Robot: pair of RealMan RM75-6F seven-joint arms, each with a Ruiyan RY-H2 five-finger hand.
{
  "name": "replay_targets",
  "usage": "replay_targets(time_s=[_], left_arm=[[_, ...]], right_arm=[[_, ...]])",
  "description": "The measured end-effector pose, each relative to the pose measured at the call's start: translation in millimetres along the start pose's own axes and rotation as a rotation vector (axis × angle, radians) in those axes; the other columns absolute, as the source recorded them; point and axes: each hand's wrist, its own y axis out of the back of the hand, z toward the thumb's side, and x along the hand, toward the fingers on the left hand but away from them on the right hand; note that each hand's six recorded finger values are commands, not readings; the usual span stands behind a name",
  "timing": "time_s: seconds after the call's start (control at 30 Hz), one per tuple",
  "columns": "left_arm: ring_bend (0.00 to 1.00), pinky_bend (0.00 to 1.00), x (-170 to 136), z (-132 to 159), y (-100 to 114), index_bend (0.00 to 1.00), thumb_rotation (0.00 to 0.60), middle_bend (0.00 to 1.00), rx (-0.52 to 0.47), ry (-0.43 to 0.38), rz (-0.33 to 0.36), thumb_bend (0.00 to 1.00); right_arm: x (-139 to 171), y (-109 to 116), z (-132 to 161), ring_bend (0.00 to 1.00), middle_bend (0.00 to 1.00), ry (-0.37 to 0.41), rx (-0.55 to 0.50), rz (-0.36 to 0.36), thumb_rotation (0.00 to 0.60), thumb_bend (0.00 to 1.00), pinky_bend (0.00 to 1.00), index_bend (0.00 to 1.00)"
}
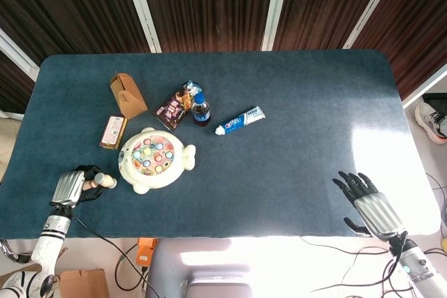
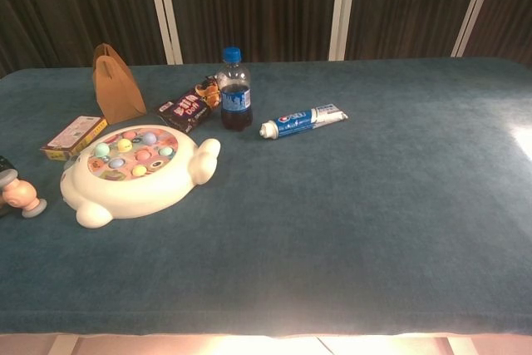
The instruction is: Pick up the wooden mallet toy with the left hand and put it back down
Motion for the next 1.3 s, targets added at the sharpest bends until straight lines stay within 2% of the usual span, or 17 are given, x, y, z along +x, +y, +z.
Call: replay_targets(time_s=[0.23,0.4,0.63,0.73,0.83,0.9,0.97,1.07,1.17,1.3], left_arm=[[0.29,0.42,-1,3,1,0.43,0.600,0.41,0.016,-0.002,-0.002,0.27],[0.27,0.40,-5,6,8,0.38,0.600,0.35,0.015,-0.017,0.016,0.24],[0.15,0.32,-23,13,28,0.28,0.600,0.23,0.024,-0.073,0.048,0.20],[0.08,0.24,-40,11,52,0.24,0.600,0.16,0.065,-0.108,0.096,0.20],[0.01,0.15,-67,10,81,0.18,0.600,0.04,0.102,-0.140,0.165,0.20],[0.00,0.11,-89,10,99,0.15,0.600,0.00,0.116,-0.149,0.193,0.20],[0.00,0.10,-113,12,107,0.11,0.600,0.00,0.118,-0.149,0.194,0.20],[0.00,0.10,-147,16,106,0.04,0.600,0.00,0.114,-0.144,0.201,0.20],[0.00,0.10,-171,12,102,0.02,0.600,0.00,0.131,-0.116,0.213,0.20],[0.00,0.10,-175,11,91,0.02,0.600,0.00,0.175,-0.100,0.169,0.20]], right_arm=[[0,0,0,0.00,0.00,-0.001,0.002,-0.001,0.600,0.24,0.00,0.00],[0,0,0,0.00,0.00,-0.001,0.003,-0.001,0.600,0.24,0.00,0.00],[2,1,0,0.00,0.00,-0.002,0.005,-0.007,0.600,0.24,0.00,0.00],[5,3,-2,0.00,0.00,-0.013,-0.001,-0.017,0.600,0.24,0.00,0.00],[10,7,-6,0.00,0.00,-0.037,-0.013,-0.034,0.600,0.24,0.00,0.00],[15,10,-10,0.00,0.00,-0.067,-0.019,-0.052,0.600,0.24,0.00,0.00],[20,12,-14,0.00,0.00,-0.102,-0.010,-0.069,0.600,0.24,0.00,0.00],[28,13,-19,0.00,0.00,-0.161,0.020,-0.093,0.600,0.24,0.00,0.00],[37,15,-23,0.00,0.00,-0.223,0.035,-0.134,0.600,0.24,0.00,0.00],[39,12,-25,0.00,0.00,-0.257,0.038,-0.137,0.600,0.24,0.00,0.00]])
